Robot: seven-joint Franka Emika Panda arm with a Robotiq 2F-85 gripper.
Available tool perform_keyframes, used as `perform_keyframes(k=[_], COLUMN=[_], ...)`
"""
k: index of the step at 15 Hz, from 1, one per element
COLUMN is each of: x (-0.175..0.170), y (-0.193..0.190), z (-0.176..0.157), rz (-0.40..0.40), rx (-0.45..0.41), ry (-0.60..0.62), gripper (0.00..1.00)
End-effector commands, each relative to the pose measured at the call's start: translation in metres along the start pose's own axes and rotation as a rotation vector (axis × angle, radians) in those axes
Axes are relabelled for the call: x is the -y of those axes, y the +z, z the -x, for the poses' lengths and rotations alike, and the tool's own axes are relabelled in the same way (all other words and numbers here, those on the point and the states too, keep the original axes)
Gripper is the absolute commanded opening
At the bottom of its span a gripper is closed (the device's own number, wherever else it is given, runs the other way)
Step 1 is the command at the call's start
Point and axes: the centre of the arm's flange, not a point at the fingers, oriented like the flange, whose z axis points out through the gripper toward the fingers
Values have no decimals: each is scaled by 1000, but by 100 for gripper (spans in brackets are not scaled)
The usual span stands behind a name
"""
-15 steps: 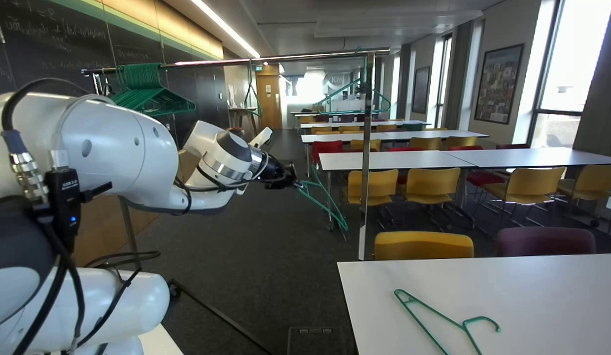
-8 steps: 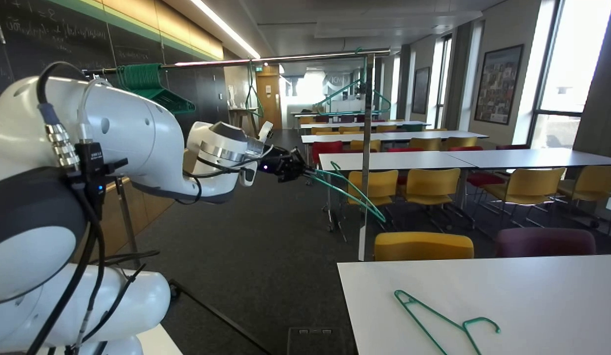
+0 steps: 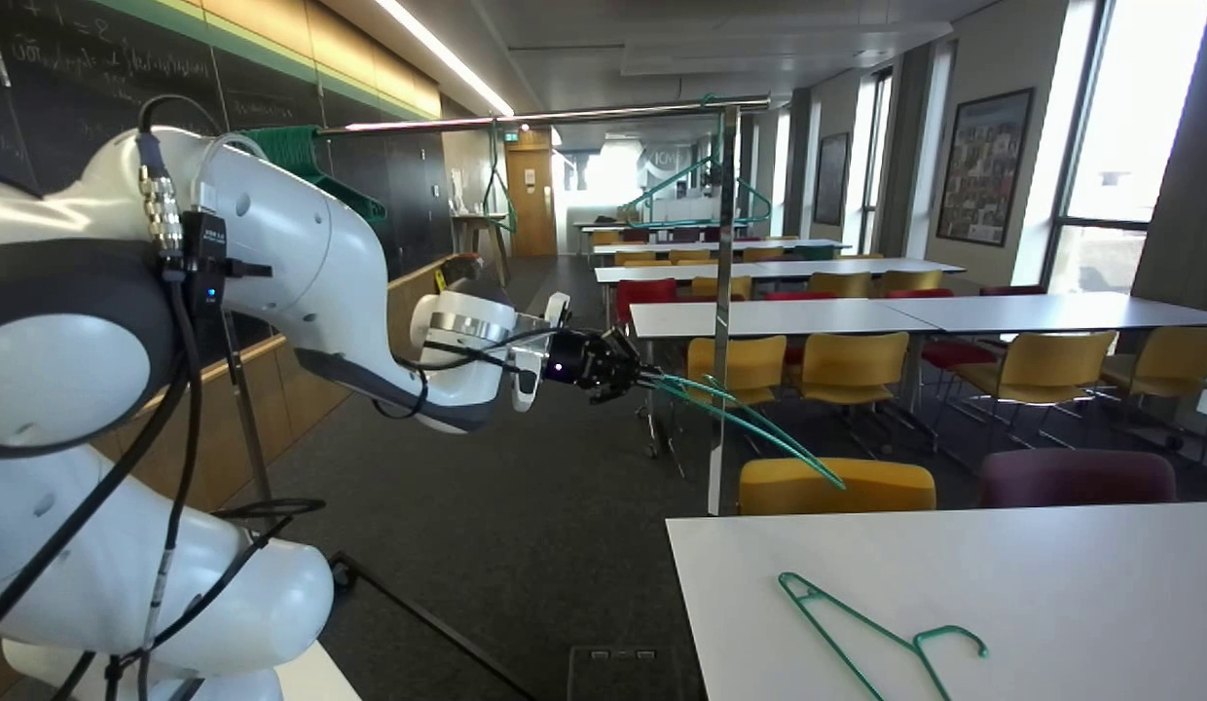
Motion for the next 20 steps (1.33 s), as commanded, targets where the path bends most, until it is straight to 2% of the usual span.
perform_keyframes(k=[1, 6, 10, 12, 16, 18, 20], x=[2, -35, -57, -61, -67, -72, -73], y=[21, 70, 108, 118, 126, 131, 135], z=[-8, -30, -30, -20, 4, 12, 14], rz=[-50, -86, -144, -129, -19, -32, -97], rx=[-104, -261, -425, -451, -452, -428, -388], ry=[-151, -301, -301, -238, 12, 86, 132], gripper=[2, 2, 2, 2, 2, 2, 2])
